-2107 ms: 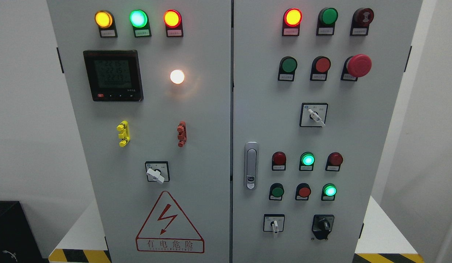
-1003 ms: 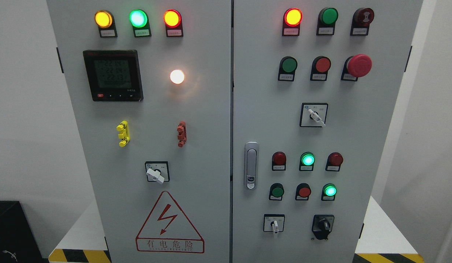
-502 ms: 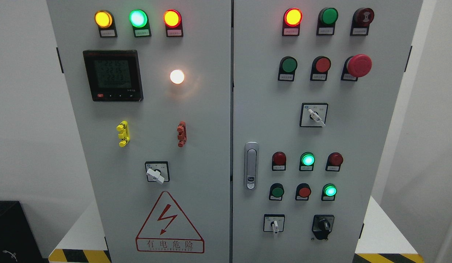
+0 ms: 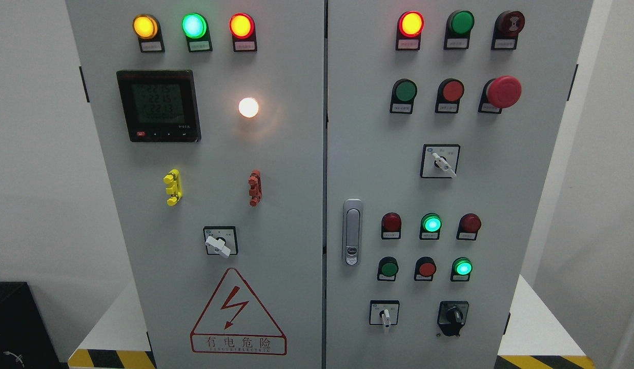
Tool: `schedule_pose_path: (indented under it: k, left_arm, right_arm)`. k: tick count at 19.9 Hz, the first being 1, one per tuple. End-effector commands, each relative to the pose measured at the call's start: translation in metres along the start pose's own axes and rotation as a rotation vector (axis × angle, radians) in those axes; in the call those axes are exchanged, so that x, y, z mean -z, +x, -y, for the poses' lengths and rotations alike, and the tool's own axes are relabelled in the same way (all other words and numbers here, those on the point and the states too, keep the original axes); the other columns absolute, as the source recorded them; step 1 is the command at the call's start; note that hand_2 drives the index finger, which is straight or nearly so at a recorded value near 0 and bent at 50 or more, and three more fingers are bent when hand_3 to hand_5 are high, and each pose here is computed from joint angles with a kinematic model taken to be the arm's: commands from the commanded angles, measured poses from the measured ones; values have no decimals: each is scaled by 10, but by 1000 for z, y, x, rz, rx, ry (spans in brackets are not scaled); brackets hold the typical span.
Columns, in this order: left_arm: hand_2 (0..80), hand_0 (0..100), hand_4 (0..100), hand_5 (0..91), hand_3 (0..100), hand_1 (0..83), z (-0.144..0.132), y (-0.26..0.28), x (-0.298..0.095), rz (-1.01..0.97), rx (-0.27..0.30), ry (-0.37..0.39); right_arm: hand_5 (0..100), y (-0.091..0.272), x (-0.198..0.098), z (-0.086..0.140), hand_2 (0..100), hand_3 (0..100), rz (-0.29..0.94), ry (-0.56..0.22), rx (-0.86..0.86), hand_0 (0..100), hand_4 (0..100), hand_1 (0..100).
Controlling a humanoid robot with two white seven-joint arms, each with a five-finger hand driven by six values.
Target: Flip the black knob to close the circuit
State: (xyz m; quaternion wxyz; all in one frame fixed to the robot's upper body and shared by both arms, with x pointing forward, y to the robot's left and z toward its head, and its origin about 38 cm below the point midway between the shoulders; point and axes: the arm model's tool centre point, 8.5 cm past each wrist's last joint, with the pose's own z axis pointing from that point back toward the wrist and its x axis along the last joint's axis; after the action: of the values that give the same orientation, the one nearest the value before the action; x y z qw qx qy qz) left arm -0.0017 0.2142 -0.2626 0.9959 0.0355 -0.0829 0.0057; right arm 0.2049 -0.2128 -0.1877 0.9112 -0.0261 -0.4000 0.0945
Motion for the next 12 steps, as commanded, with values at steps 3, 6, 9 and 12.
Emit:
schedule_pose_path:
  k: [3,6,9,12]
  left_arm:
    - [0,120,0,0,0,556,1,-7,-2,-18,44,-9]
    - [0,120,0,0,0,556,1,-7,-2,-17,44,-9]
    - [0,120,0,0,0,556,1,-7,-2,-17,41,-8]
    - [0,120,0,0,0,556,1,-7,-2,-19,42,-9]
  right_arm:
    - [577,108,-2,26,627,763,310,-169,-180,0,620,186]
    - [701,131,-7,33,721,846,374,-201,-248,16,690,179]
    - [739,148,-12,36,743,873,417,-221,-292,7,715,182]
    - [754,168,-18,38,752,886,463,-251,-330,0,725,177]
